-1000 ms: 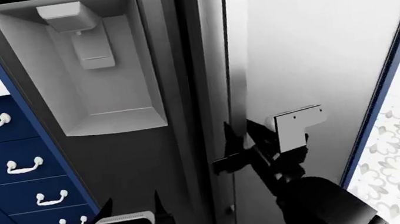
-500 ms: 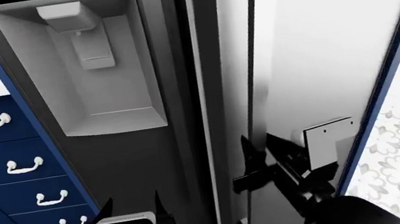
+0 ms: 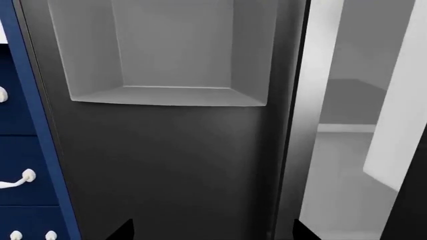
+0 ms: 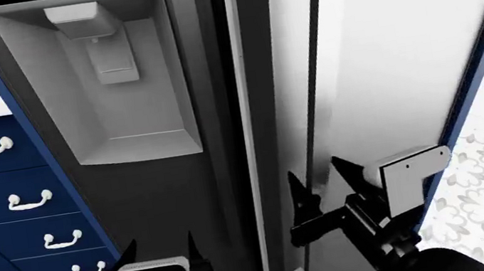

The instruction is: Open the fridge door

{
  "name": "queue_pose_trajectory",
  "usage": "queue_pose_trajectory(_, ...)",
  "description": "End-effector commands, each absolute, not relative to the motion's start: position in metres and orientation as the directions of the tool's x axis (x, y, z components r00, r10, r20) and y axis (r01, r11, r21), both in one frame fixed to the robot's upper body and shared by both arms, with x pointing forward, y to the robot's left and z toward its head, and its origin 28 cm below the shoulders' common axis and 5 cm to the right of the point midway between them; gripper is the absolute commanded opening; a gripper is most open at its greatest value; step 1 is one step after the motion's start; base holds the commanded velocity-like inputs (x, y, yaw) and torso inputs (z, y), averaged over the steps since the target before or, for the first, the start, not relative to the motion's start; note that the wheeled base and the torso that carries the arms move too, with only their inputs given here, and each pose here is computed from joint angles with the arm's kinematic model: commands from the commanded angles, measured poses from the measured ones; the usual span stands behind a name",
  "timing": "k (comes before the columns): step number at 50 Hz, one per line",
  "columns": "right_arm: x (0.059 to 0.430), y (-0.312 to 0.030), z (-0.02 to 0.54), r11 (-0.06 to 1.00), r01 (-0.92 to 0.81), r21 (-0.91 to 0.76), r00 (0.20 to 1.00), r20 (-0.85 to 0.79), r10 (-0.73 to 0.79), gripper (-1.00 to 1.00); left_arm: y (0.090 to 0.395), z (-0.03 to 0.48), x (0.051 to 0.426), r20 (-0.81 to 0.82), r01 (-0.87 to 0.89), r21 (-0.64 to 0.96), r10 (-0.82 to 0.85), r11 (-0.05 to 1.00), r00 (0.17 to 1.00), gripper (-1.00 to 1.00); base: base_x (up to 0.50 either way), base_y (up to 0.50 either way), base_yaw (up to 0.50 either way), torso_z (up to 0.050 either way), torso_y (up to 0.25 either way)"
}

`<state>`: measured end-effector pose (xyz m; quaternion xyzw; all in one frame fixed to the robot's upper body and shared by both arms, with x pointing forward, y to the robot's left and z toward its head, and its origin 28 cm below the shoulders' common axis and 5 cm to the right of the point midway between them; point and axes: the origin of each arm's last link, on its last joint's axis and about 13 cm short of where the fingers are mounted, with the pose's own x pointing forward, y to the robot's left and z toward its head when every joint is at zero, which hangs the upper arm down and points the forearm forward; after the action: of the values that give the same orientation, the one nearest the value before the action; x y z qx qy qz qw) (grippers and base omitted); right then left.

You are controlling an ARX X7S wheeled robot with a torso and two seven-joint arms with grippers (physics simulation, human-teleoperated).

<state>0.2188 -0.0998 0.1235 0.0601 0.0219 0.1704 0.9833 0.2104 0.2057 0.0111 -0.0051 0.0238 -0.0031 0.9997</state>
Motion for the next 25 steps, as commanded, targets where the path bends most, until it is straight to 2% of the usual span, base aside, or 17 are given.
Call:
queue_pose_trajectory(1, 0.210, -0.103, 0.134, 0.941, -0.327, 0.091, 0.943, 0.092, 0.319, 1.00, 0.206, 0.011, 0.210, -0.048, 0.006, -0.008, -0.006, 1.000, 0.999, 1.00, 0.00, 0.00, 0.00, 0.000, 0.000)
queue_pose_trajectory(8, 0.203, -0.102, 0.144, 0.948, -0.316, 0.030, 0.927, 0.225, 0.301, 1.00, 0.205, 0.011, 0.210, -0.049, 0.007, -0.007, -0.007, 1.000, 0.999, 1.00, 0.00, 0.00, 0.00, 0.000, 0.000)
queue_pose_trajectory(13, 0.201, -0.101, 0.146, 0.951, -0.309, 0.000, 0.920, 0.254, 0.299, 1.00, 0.205, 0.011, 0.211, -0.049, 0.006, -0.008, -0.007, 1.000, 0.999, 1.00, 0.00, 0.00, 0.00, 0.000, 0.000)
queue_pose_trajectory(15, 0.197, -0.102, 0.151, 0.948, -0.319, -0.014, 0.895, 0.324, 0.306, 1.00, 0.205, 0.011, 0.211, -0.049, 0.007, -0.007, -0.007, 1.000, 0.999, 1.00, 0.00, 0.00, 0.00, 0.000, 0.000)
queue_pose_trajectory(25, 0.193, -0.086, 0.155, 0.865, -0.490, -0.109, 0.781, 0.386, 0.491, 1.00, 0.205, 0.011, 0.210, -0.049, 0.007, -0.006, -0.007, 1.000, 0.999, 1.00, 0.00, 0.00, 0.00, 0.000, 0.000)
